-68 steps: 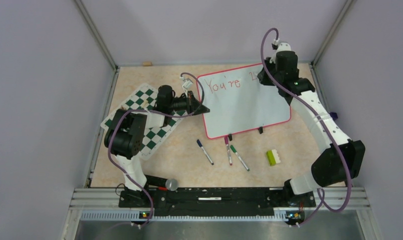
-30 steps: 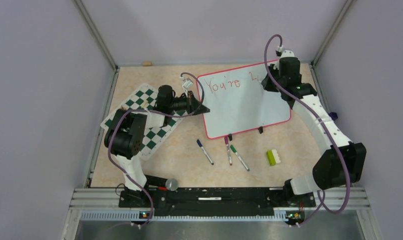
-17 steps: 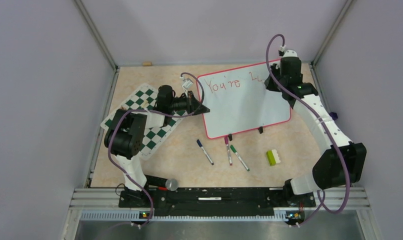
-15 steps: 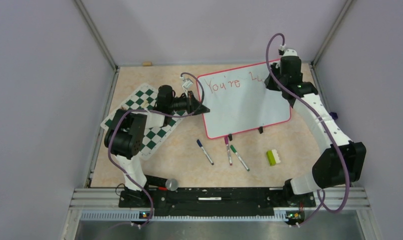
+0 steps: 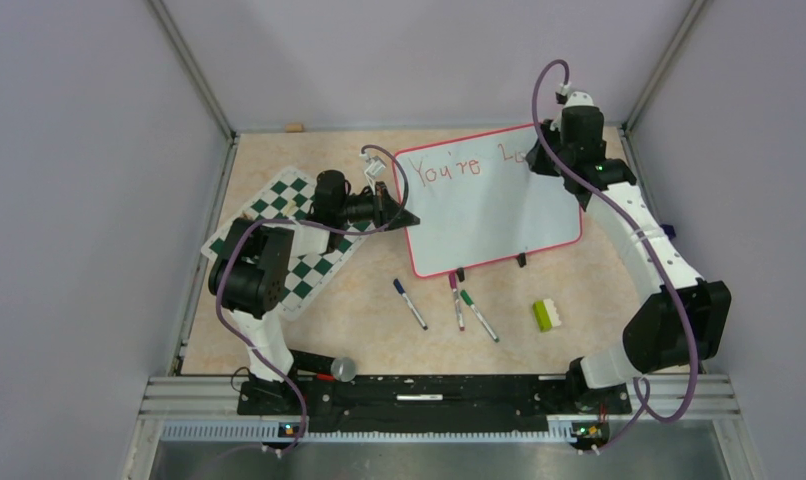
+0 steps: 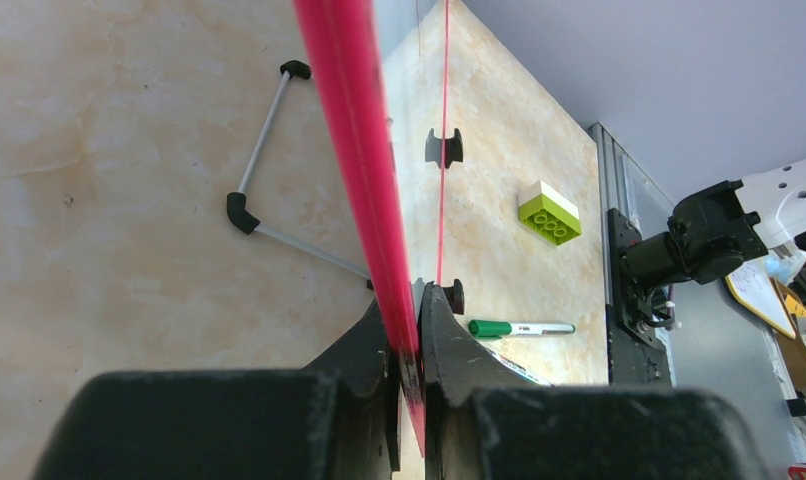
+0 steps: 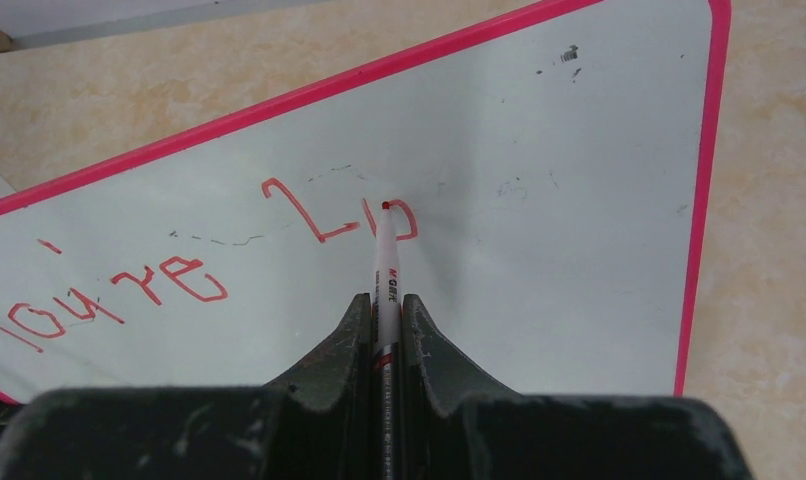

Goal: Write a sentence on the whiteboard

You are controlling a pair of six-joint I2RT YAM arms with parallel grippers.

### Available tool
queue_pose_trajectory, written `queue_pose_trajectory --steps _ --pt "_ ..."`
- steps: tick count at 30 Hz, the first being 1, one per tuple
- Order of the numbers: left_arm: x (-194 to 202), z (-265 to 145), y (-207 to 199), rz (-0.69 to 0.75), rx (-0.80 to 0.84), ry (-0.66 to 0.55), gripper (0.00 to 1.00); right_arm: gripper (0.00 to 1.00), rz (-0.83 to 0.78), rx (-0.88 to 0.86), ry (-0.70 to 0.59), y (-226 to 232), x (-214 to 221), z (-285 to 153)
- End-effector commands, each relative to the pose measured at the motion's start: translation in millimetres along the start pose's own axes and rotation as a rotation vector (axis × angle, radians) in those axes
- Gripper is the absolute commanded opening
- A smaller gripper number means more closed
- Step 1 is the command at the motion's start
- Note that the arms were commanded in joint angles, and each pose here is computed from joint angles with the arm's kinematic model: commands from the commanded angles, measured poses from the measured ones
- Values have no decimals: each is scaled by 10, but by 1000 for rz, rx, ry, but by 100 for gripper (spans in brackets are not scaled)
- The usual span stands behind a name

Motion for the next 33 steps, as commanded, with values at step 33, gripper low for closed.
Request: queue_pose_trajectory --steps 33 --pt "291 57 119 105 -29 57 0 0 48 -46 -109 -11 -440 -246"
Point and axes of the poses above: each gripper's point midway between its finger pads, its own z axis out along the fingers, its own y axis along the line the jaws close on, x = y × z, the point moved 3 cm from there along -z, back along the fingers, and after that the axes turned 8 degrees about z, right-handed, at the moved point
